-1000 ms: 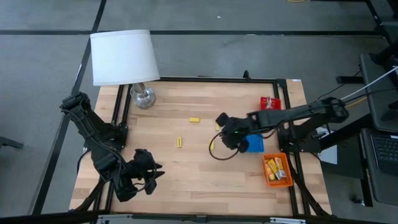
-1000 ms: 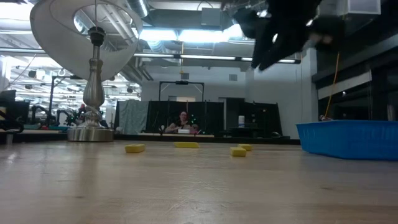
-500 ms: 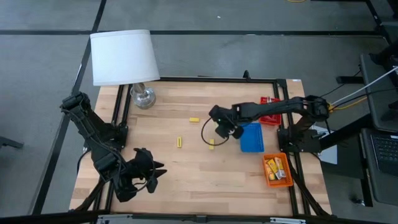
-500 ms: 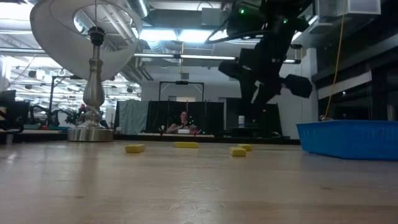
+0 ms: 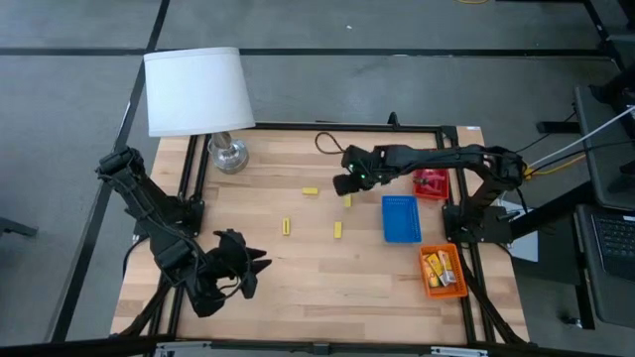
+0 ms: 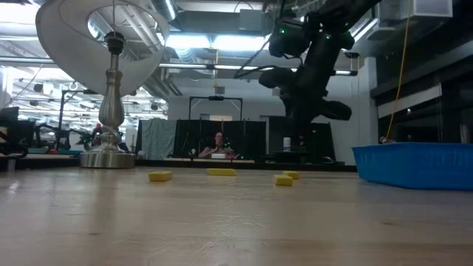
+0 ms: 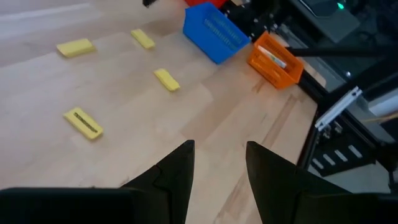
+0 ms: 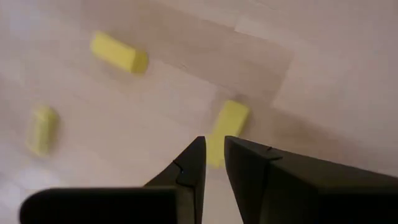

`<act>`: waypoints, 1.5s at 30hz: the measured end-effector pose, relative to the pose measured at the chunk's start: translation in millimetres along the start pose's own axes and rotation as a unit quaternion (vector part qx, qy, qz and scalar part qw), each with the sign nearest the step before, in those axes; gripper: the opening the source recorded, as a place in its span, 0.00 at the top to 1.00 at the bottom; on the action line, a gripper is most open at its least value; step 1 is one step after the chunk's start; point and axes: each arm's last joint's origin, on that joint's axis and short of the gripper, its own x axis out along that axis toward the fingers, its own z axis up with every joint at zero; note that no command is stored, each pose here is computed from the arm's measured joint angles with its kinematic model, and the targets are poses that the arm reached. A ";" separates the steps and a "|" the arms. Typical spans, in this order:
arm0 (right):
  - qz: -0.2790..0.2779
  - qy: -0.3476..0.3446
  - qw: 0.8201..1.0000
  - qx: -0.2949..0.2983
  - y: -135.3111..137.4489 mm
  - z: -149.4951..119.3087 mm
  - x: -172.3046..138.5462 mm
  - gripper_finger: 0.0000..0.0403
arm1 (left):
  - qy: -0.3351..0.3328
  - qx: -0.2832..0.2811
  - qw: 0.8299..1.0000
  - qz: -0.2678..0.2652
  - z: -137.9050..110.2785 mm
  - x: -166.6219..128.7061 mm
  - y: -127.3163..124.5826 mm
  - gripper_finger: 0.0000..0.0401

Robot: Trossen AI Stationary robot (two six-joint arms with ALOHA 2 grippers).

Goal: Pick & Place School Supplies
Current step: Put the top right yellow eraser into the blue bin

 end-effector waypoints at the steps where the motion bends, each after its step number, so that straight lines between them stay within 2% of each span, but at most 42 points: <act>1: 0.006 -0.002 0.999 0.038 2.1 -0.8 0.0 0.85 | -0.002 -0.002 1.000 0.002 1.1 1.3 0.2 0.65; 4: 0.011 -0.033 0.993 0.117 10.5 -6.9 0.2 0.85 | -0.005 -0.002 1.000 0.004 3.1 3.8 0.0 0.65; 7: 0.021 -0.048 0.988 0.148 17.1 -11.6 1.9 0.85 | -0.006 0.007 1.000 0.004 4.2 5.0 -0.6 0.65; 10: 0.005 -0.052 0.980 0.191 18.9 -18.8 6.9 0.85 | -0.007 0.018 1.000 -0.006 4.5 5.0 -3.4 0.65; 14: -0.034 -0.031 0.977 0.210 18.6 -31.2 22.1 0.84 | -0.009 0.036 0.999 -0.022 4.5 4.3 -7.7 0.65; 17: -0.049 -0.014 0.974 0.220 21.9 -42.1 36.8 0.79 | -0.012 0.053 0.998 -0.031 4.9 4.1 -10.4 0.65; 20: -0.063 -0.008 0.968 0.244 24.7 -53.1 45.2 0.69 | -0.013 0.067 0.997 -0.038 4.9 3.6 -12.2 0.65; 27: -0.067 -0.030 0.968 0.241 27.9 -60.8 46.0 0.39 | -0.009 0.094 0.994 -0.049 1.0 -1.5 -13.8 0.65; 30: -0.067 -0.038 0.967 0.242 27.3 -58.3 46.6 0.33 | -0.008 0.106 0.993 -0.052 -0.6 -3.4 -14.0 0.65; 38: -0.084 -0.040 0.971 0.220 16.1 -40.2 55.9 0.37 | -0.004 0.119 0.991 -0.055 -1.9 -4.8 -14.1 0.65; 40: -0.077 -0.039 0.973 0.215 17.3 -35.0 59.0 0.38 | -0.004 0.120 0.991 -0.055 -1.9 -4.8 -14.2 0.65; 45: -0.110 -0.015 0.976 0.190 23.8 -27.4 70.5 0.40 | -0.003 0.119 0.991 -0.056 -2.0 -4.8 -14.2 0.65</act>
